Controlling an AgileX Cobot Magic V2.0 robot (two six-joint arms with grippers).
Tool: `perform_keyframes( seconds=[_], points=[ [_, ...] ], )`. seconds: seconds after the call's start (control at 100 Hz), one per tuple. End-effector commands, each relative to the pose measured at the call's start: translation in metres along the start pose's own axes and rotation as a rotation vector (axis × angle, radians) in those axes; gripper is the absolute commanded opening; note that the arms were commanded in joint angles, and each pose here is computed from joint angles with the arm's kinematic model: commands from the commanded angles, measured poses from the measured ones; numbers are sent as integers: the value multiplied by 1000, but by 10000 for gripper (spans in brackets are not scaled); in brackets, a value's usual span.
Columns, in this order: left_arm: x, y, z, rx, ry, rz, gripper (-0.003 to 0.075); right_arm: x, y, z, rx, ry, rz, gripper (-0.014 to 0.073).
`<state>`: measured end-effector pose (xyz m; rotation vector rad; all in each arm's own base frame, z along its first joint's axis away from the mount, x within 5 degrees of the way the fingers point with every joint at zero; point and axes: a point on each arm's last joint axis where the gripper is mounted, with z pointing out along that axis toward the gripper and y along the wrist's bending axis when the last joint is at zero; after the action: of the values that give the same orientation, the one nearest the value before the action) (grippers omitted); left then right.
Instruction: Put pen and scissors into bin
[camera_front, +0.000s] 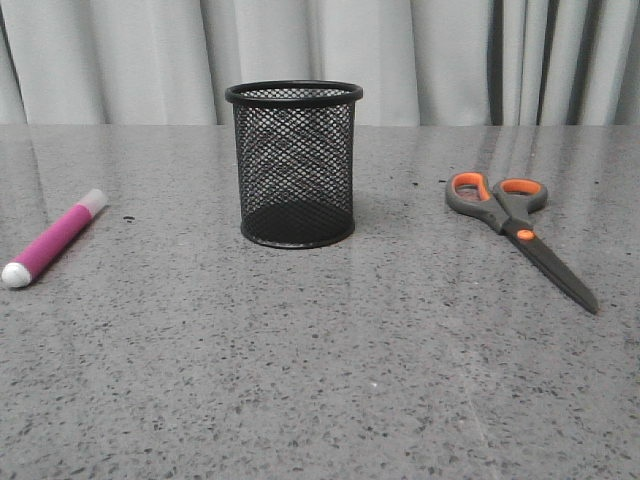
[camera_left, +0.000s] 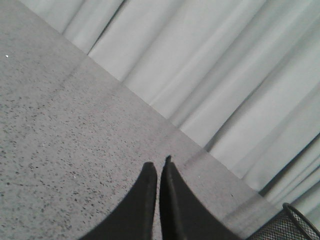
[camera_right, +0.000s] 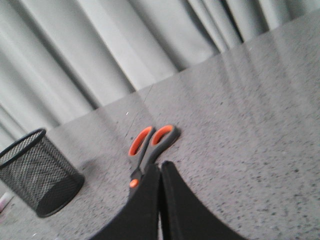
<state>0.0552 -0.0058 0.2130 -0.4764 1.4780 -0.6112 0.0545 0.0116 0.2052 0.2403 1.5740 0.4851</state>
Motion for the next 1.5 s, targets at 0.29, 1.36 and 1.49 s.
perform_keyframes(
  seconds=[0.29,1.36,1.49],
  points=[
    [-58,-66,16,10,281,303,-20,-68,44,23,-36,233,-129,-55],
    [-61,-90,136,75,875,394,418,-100,61,91,-30,497,-170,308],
    [-58,-91,150,84,904,404,398,-98,59,96,-23,515,-177,308]
  ],
)
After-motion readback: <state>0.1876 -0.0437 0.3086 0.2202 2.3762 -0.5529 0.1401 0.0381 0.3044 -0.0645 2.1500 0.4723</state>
